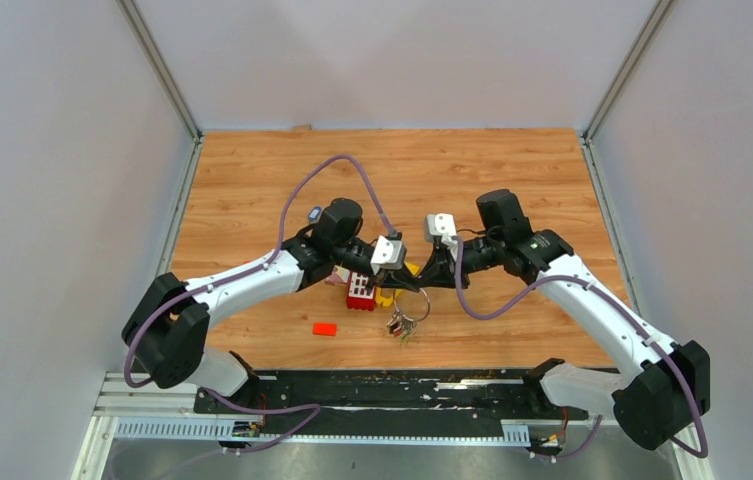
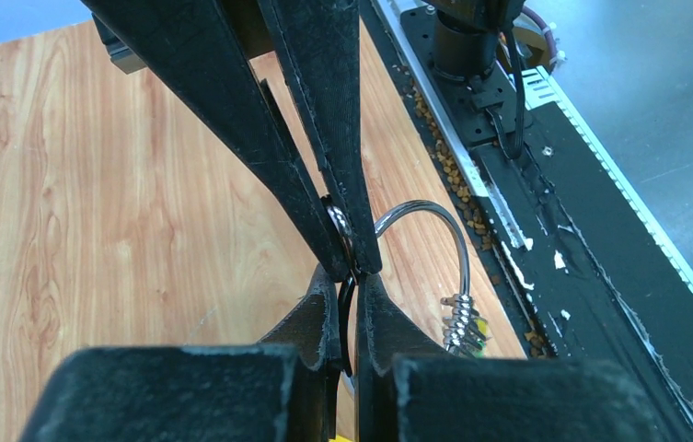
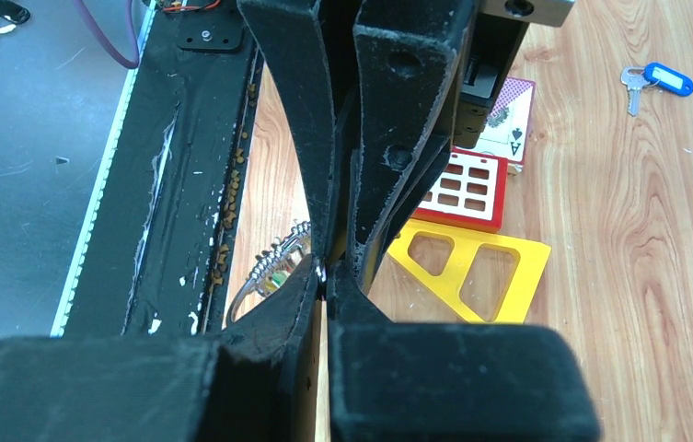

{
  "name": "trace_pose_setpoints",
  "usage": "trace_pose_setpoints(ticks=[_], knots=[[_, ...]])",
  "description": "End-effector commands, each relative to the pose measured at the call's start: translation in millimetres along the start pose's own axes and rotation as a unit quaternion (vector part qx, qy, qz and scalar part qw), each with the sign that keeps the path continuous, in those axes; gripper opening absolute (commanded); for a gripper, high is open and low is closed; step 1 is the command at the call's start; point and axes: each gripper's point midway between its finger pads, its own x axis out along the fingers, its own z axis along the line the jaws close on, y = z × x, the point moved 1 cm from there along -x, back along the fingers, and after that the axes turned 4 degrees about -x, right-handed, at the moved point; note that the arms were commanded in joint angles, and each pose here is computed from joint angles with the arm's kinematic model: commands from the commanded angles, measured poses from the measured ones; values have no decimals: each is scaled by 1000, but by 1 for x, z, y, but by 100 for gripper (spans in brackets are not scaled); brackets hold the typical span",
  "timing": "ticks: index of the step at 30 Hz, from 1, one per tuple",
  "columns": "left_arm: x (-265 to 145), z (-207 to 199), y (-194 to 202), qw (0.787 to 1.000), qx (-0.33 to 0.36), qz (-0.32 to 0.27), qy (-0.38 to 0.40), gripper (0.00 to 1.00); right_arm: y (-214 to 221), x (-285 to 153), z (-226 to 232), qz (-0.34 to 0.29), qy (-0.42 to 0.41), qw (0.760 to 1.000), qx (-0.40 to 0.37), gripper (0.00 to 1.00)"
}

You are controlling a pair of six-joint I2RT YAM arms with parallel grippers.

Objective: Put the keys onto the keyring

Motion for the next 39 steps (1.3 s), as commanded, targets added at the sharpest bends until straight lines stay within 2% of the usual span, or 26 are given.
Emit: trace_pose_setpoints(ticks=[1, 5, 11, 16, 27, 39], knots=[[1, 0, -18, 999, 36, -19, 8, 0, -21, -6, -7, -27, 23, 998, -47, 1], [0, -2, -23, 998, 42, -39, -2, 0, -25, -8, -8, -38, 31, 998, -42, 9], [-4, -7, -46, 992, 43, -114, -19, 0, -26, -4, -8, -53, 27, 998, -28, 19], [-4, -13, -53, 988, 24, -151, -16, 0, -26, -3, -10, -55, 24, 998, -20, 23], [-8, -20, -62, 983, 30, -179, -8, 0, -14, 0, -15, -46, 30, 998, -8, 33], [-12, -33, -69, 980, 49, -195, 14, 0, -1, -2, -33, -14, 79, 997, 3, 39]])
